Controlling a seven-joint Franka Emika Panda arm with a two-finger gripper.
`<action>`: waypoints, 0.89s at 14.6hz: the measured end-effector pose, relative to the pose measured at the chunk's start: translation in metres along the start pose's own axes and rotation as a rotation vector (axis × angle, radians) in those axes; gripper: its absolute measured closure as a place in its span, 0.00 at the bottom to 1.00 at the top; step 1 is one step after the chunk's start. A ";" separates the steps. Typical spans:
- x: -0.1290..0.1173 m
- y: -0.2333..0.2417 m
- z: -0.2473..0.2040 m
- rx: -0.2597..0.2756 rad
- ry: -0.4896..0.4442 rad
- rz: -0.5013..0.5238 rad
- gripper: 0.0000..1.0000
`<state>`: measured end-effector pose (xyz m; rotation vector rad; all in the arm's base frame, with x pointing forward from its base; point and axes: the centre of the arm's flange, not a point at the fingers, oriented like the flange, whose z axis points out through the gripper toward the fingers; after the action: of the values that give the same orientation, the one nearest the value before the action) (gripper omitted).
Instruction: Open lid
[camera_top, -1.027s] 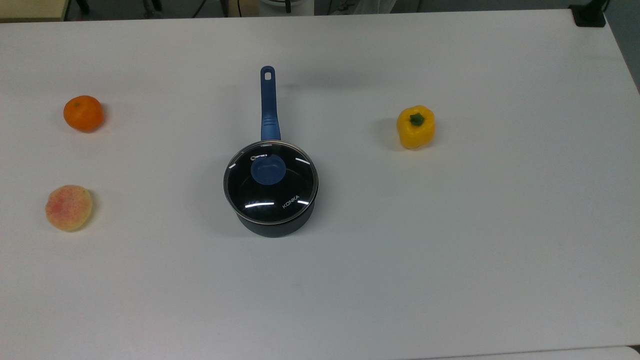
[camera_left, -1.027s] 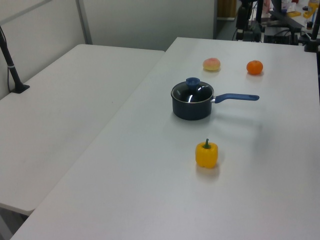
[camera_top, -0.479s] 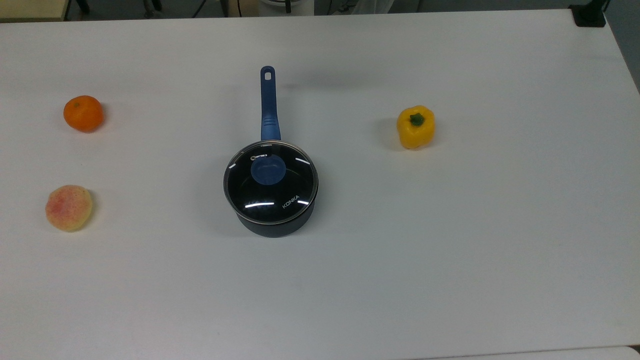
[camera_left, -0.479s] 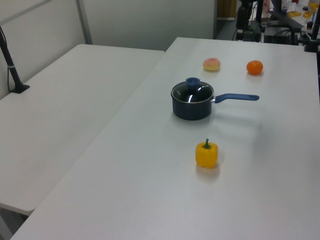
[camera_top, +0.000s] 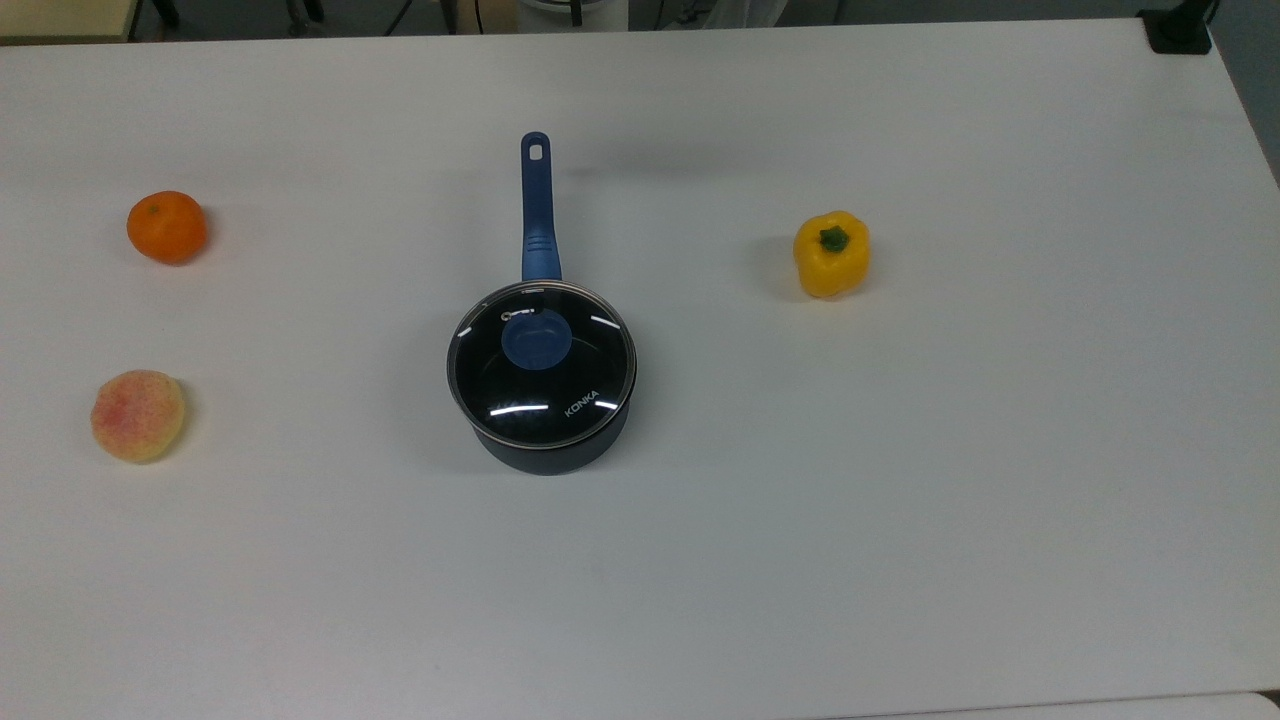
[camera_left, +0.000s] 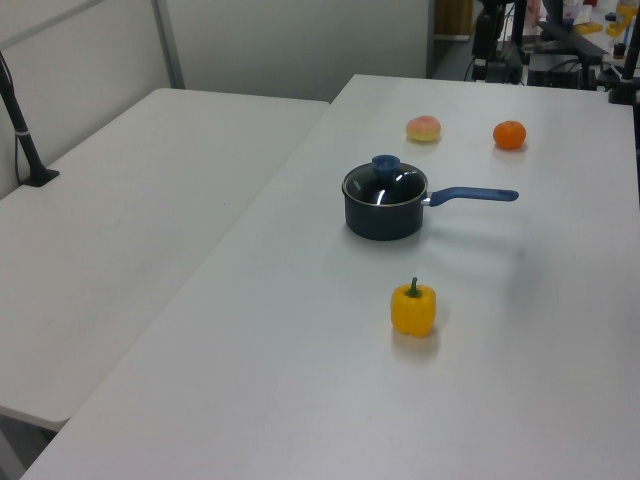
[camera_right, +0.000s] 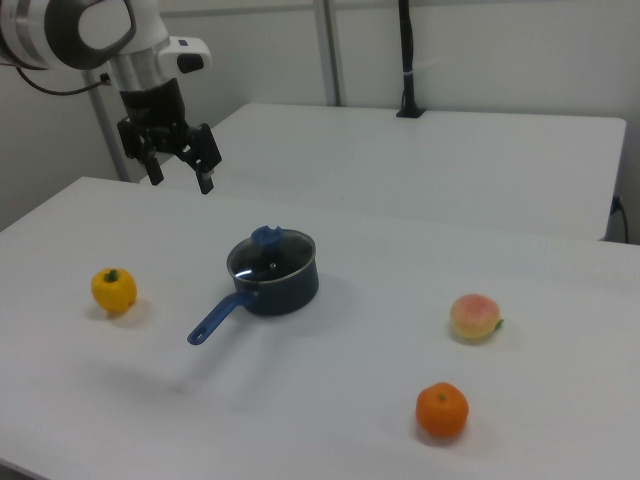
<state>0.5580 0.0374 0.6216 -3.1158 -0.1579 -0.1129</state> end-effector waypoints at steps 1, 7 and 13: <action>0.000 0.000 0.000 0.000 0.000 0.000 0.00; 0.000 0.000 0.001 0.000 -0.002 -0.009 0.00; 0.027 0.010 0.019 0.000 -0.011 0.000 0.00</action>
<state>0.5872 0.0307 0.6042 -3.1165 -0.1582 -0.0953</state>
